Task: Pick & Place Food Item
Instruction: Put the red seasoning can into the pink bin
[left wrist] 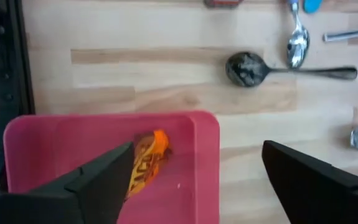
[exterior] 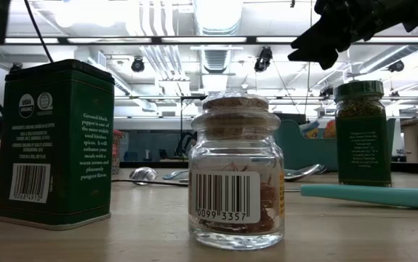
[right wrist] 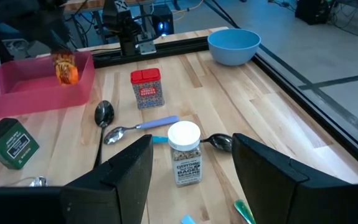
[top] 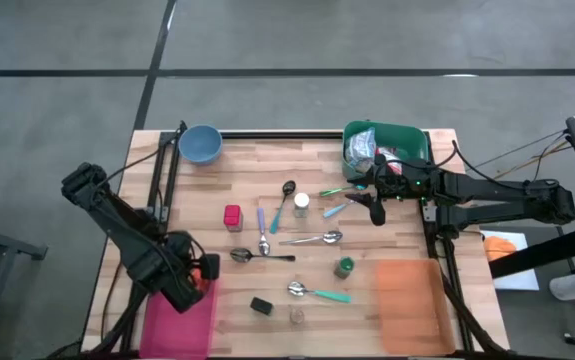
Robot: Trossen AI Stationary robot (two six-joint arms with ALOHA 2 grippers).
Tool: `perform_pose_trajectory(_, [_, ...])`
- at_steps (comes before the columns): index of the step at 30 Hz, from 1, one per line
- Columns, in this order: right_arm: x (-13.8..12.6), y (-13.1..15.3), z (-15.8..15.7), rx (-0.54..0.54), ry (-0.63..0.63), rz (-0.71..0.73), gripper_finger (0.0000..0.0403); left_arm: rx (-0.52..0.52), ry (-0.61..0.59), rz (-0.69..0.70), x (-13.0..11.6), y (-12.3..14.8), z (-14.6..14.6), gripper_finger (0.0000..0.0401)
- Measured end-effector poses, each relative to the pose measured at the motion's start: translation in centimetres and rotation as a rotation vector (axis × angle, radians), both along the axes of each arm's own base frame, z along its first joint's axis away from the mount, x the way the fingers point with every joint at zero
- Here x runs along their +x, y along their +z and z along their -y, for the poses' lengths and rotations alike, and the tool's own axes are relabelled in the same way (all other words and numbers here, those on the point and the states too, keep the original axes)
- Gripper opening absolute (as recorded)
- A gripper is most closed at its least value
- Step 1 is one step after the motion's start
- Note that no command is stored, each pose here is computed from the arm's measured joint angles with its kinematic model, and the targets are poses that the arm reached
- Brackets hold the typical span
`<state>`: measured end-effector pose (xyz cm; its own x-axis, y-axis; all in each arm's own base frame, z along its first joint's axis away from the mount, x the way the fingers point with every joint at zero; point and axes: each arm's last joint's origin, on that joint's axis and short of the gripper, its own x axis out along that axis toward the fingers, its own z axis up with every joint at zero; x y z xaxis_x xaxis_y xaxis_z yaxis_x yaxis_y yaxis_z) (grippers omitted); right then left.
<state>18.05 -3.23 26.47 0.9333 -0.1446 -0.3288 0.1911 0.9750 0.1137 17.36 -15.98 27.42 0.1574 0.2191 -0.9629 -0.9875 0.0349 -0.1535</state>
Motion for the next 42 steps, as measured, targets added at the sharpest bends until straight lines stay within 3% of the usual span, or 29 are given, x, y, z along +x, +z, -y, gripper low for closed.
perform_pose_trajectory(14, [0.0,0.0,0.0,0.000,0.000,0.000,0.0214,0.035,0.013,0.007,2.0,0.6,-3.3,0.0374])
perform_pose_trajectory(32, [0.0,0.0,0.0,0.000,0.000,0.000,0.0214,0.113,0.032,-0.036,6.2,0.6,-12.5,0.0375])
perform_pose_trajectory(42, [0.0,0.0,0.0,0.000,0.000,0.000,0.0214,0.142,-0.070,0.010,7.4,0.3,-14.4,0.0375])
